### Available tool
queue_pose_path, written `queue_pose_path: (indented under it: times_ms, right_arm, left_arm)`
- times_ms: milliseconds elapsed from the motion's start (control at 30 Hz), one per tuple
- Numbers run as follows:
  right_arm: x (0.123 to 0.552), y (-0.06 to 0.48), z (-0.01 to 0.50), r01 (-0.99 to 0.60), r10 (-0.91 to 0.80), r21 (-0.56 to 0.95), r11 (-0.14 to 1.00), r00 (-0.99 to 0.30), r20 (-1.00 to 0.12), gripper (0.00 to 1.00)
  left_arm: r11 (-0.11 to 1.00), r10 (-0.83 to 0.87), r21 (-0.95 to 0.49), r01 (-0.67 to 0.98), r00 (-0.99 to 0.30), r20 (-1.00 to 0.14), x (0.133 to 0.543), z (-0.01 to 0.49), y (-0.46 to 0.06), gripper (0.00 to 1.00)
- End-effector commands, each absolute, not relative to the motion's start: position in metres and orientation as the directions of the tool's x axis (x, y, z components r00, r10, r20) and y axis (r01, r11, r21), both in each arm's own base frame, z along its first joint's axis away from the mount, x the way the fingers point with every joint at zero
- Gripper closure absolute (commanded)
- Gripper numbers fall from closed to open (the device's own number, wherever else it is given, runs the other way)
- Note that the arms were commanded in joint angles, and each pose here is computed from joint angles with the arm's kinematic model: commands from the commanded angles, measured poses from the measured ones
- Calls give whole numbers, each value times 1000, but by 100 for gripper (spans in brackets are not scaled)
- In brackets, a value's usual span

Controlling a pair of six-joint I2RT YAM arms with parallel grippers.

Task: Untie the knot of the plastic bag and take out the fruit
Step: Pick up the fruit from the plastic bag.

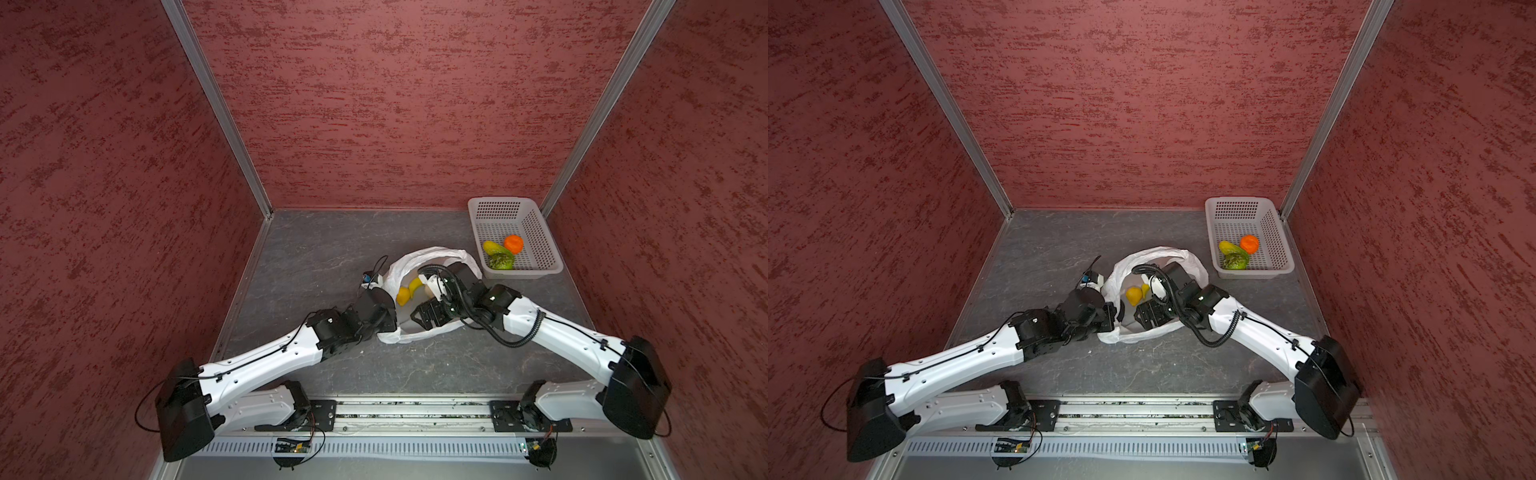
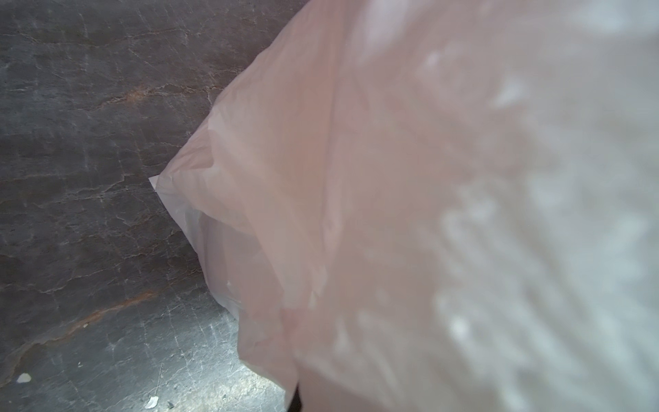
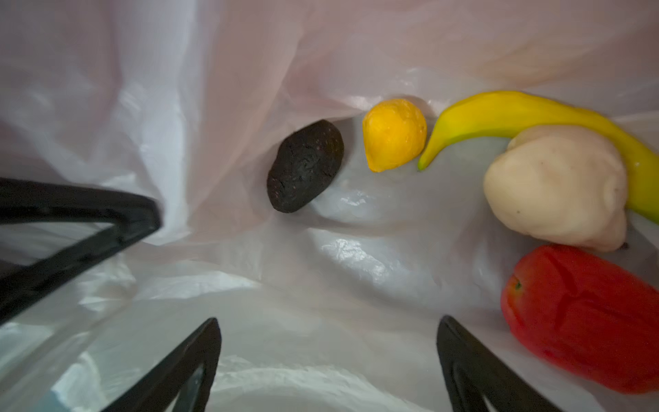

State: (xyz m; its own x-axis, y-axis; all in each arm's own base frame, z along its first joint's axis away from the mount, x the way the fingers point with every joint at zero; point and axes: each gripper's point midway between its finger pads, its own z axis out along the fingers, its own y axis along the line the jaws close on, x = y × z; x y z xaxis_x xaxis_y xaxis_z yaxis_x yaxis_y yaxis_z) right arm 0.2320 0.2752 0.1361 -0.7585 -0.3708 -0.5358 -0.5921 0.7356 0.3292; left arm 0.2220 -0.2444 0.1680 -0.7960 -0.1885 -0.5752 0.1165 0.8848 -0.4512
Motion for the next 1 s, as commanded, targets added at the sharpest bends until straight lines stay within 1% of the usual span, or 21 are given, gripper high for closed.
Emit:
queue_pose_path:
  times_ms: [0, 167, 300, 367, 500, 633, 800, 967]
  right_arm:
    - [239, 278, 119, -620, -408, 257, 742, -720, -561, 5]
    - [242, 283, 89, -590, -406, 271, 760, -758, -511, 5]
    - [250, 293, 71, -528, -338, 325, 785, -804, -490, 5]
    - [256, 302, 67, -490, -285, 364, 792, -825, -489, 5]
    - [278, 311, 79, -410, -150, 411, 814, -833, -533, 2]
    - [299, 320, 94, -342, -28, 461, 819, -826, -563, 2]
    - [316, 333, 100, -306, 37, 507, 806, -829, -559, 2]
    - [328, 342, 86, -257, 67, 516, 817, -847, -528, 2]
  left_arm:
    - [863, -216, -486, 137, -771, -600, 226, 183, -249, 100]
    - [851, -186, -489, 193, -760, -622, 224, 195, -259, 100]
    - [843, -149, -482, 239, -757, -637, 217, 199, -267, 100]
    - [840, -141, -487, 241, -768, -624, 213, 195, -269, 100]
    - [850, -131, -482, 213, -800, -585, 203, 177, -267, 100]
    - [854, -139, -484, 192, -812, -567, 199, 168, -262, 100]
    - [858, -133, -478, 188, -818, -559, 200, 164, -261, 100]
    - [863, -132, -475, 175, -827, -546, 199, 156, -256, 100]
